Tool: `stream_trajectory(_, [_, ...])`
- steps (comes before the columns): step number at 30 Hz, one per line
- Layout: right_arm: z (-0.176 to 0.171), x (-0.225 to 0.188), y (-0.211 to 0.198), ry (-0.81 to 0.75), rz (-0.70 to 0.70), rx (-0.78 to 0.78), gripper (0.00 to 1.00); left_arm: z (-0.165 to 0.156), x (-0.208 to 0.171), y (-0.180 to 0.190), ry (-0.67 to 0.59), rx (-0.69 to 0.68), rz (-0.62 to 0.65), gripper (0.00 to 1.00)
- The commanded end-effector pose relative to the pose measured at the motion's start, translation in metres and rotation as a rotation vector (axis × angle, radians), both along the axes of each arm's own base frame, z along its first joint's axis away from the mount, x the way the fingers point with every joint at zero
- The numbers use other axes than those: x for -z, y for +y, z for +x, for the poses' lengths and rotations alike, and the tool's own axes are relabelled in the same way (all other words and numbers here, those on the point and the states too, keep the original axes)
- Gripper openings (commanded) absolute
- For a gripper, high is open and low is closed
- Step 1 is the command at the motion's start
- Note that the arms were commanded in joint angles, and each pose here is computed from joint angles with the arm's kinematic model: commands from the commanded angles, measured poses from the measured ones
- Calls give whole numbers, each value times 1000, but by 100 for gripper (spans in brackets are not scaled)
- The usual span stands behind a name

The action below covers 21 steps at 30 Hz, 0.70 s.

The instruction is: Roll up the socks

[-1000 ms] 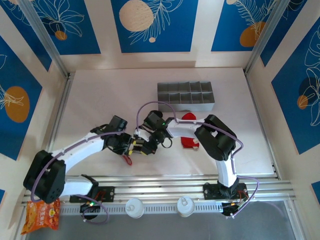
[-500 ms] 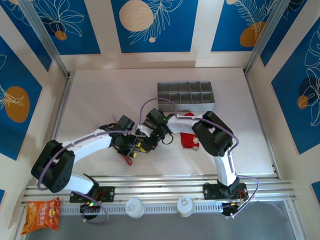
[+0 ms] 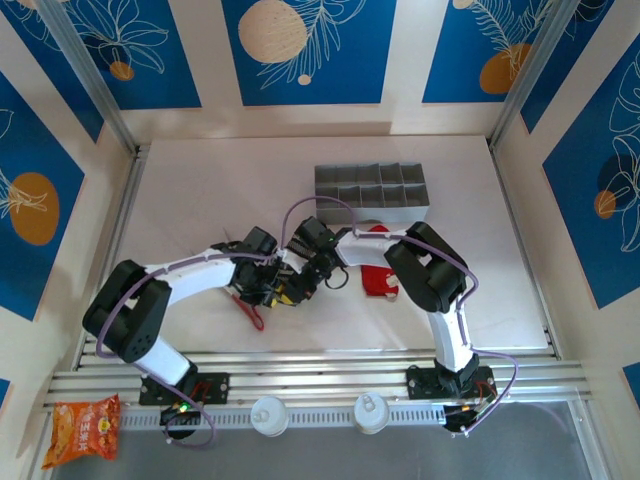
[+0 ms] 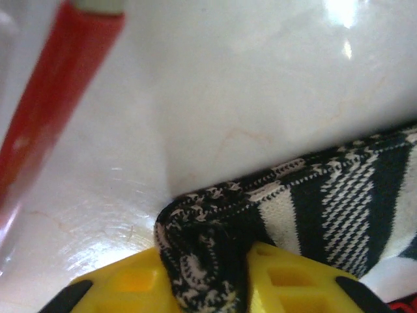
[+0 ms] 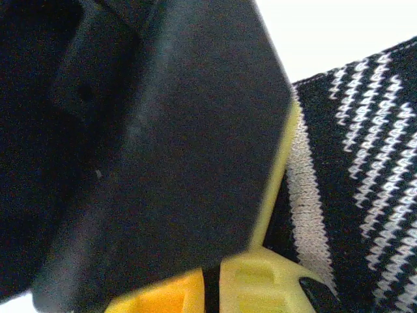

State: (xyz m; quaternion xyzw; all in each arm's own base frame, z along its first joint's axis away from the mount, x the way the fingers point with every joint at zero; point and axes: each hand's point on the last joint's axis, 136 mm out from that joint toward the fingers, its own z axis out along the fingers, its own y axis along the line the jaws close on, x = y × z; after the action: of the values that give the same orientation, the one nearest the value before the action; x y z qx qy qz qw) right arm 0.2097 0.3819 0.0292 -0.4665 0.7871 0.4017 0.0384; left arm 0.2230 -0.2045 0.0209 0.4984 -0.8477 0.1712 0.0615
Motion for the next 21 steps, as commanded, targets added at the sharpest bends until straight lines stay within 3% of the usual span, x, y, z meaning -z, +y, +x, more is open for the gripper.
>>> stream_trajectory(1, [0, -5, -5, -136, 5, -23, 15, -28, 19, 28, 101, -12, 114, 6])
stream_trajectory(2, [0, -7, -6, -201, 15, -33, 22, -32, 22, 31, 111, -29, 111, 0])
stream_trajectory(4, [2, -11, -10, -336, 28, -45, 36, -36, 26, 33, 123, -57, 96, 0])
stream_trajectory(7, [6, -16, -17, -543, 23, -60, 45, -35, 27, 33, 141, -76, 71, 0])
stream_trajectory(16, [-3, -15, -12, -1022, -77, -263, 50, -26, 14, 38, 190, -49, 82, 0])
stream_trajectory(21, [5, -13, 1, -1176, -139, -299, 51, -26, 18, 38, 224, -25, 83, 0])
